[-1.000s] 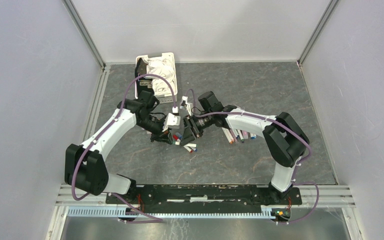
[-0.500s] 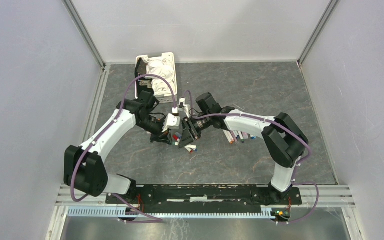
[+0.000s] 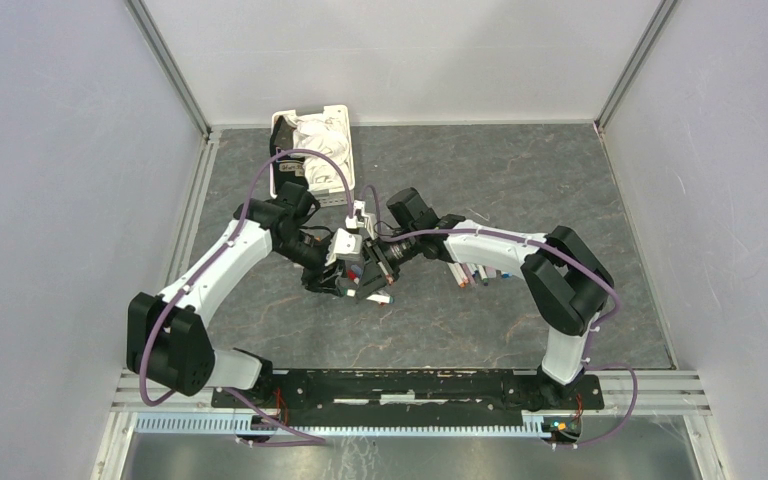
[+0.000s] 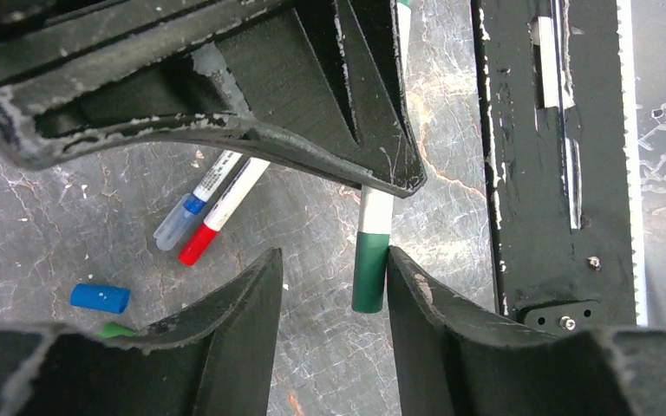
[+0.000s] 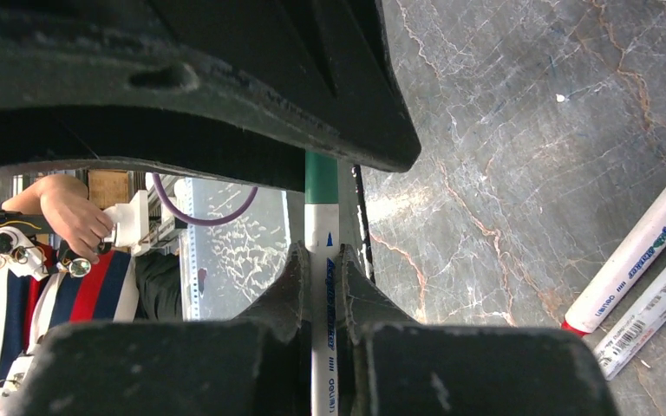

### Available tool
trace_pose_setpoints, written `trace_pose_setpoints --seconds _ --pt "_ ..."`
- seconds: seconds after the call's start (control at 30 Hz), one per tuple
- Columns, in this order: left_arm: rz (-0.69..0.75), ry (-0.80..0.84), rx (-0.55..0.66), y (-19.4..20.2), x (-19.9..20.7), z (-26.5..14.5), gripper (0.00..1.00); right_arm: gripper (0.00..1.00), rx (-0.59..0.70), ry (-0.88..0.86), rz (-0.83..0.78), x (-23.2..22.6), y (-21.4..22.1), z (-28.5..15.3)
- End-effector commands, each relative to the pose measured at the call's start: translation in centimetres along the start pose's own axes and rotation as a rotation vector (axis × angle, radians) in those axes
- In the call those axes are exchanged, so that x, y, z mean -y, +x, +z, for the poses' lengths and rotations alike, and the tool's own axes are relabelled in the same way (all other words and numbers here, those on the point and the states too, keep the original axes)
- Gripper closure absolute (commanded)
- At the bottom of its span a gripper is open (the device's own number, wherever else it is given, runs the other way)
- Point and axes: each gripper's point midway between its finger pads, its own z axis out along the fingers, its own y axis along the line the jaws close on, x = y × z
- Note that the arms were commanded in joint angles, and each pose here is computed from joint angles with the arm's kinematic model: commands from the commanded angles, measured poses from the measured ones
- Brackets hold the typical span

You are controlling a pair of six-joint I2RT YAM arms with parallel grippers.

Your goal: Open the pen caps

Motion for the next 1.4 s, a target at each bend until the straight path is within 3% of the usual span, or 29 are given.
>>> trace_pose_setpoints --seconds 0.0,0.27,0.4,0.53,0.67,0.93,1.2,1.37 --pt "0.082 -0.010 0.031 -1.4 -0.7 0.0 0.48 1.00 0.026 -0.043 -0.054 -1.7 -1.8 -0.1" --pt "0.074 0.001 -0.026 0.0 -0.8 0.6 0.81 1.00 0.056 0.002 -0.035 -0.6 -2.3 -0.2" --pt "0.080 -0.004 -0.035 0.2 -0.7 0.5 0.81 1.00 0.087 0.023 -0.016 -0.1 -2.6 -0.7" --pt "0.080 0.018 -0.023 0.1 -0.1 0.7 0.62 1.00 0.107 0.019 -0.020 -0.3 -3.0 -0.8" --pt "0.081 0.037 -0.035 0.4 0.4 0.9 0.58 1.00 0.106 0.011 -0.021 -0.5 -3.1 -0.8" --pt "0.105 -0.006 -0.110 1.7 -0.6 0.6 0.97 1.00 0.093 0.027 -0.013 0.0 -2.2 -1.2" --pt "0.149 -0.048 -0.319 5.4 -2.8 -1.4 0.98 1.00 0.070 0.168 0.024 3.3 1.9 -4.8" --pt "0.136 -0.092 -0.360 6.9 -5.1 -4.0 0.98 1.00 0.079 0.239 0.047 4.6 5.0 -7.1"
